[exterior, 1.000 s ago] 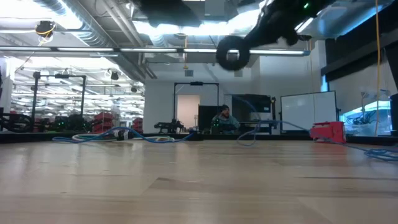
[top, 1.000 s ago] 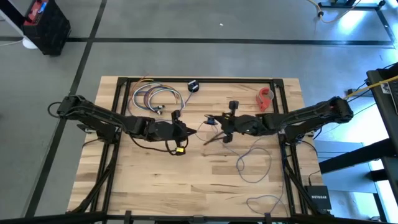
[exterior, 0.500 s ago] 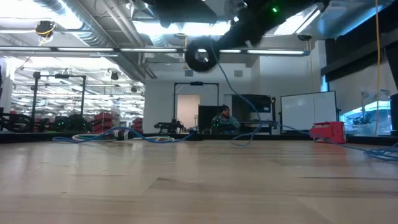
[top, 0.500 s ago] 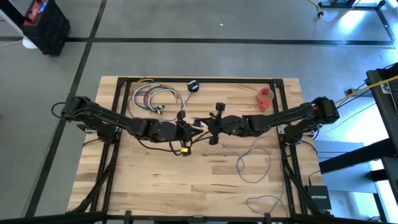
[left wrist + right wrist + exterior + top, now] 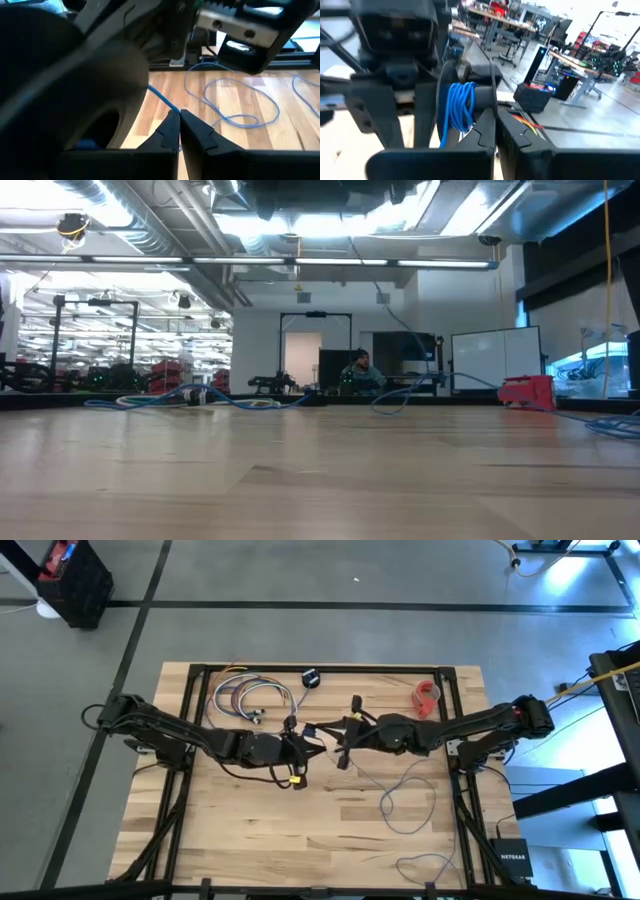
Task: Coil cords
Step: Coil the blue wire onto the black spool
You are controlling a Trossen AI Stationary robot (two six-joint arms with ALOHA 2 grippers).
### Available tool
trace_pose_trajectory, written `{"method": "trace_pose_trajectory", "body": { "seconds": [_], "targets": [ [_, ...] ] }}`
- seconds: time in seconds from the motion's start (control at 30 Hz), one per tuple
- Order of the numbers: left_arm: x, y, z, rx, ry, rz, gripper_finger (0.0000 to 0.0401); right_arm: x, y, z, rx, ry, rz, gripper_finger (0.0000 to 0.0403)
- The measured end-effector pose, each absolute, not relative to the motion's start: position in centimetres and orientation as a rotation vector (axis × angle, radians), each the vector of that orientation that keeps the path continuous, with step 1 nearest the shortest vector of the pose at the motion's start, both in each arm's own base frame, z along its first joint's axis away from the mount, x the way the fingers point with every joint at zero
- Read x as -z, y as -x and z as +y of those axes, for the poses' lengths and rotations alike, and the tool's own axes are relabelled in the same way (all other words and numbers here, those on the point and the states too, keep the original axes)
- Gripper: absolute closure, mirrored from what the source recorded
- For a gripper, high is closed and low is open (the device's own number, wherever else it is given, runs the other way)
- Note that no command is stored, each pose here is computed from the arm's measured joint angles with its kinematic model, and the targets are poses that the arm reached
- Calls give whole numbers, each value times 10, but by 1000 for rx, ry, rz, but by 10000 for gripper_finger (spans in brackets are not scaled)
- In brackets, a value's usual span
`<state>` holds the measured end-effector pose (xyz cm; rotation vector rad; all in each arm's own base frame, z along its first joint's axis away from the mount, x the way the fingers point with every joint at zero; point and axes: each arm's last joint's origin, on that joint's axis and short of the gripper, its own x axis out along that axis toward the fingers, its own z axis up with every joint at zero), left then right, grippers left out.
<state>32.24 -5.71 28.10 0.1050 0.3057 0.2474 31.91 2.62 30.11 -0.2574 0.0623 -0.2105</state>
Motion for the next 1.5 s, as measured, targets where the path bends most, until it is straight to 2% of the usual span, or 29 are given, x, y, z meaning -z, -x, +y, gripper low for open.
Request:
{"method": "trace_pose_trajectory", "body": {
  "seconds": [0.23,0.37,0.47,0.6,0.8,0.9,1.03,1.23,1.37,1.5],
  "targets": [
    [-281,-322,-57,-239,-112,311,397,-325,-304,26,189,237,-43,398],
    [-271,-324,-56,-227,-128,358,400,-348,-293,24,207,214,-178,398],
    [-275,-327,-56,-233,-127,312,398,-349,-292,24,207,225,-184,398],
    [-265,-330,-55,-236,-161,359,397,-357,-287,24,190,240,-214,398],
    [-272,-329,-55,-245,-123,320,394,-362,-289,25,182,261,-150,398],
    [-271,-329,-55,-244,-124,324,375,-365,-289,25,181,261,-151,398],
    [-270,-331,-56,-202,-119,276,324,-363,-289,25,178,265,-131,398],
    [-265,-334,-42,-146,-84,78,253,-362,-290,25,177,268,-120,398],
    [-245,-342,-31,-135,-27,54,232,-362,-290,25,178,286,-119,398],
    [-233,-354,-27,-61,21,-10,230,-361,-290,25,178,291,-117,398]
  ]
}}
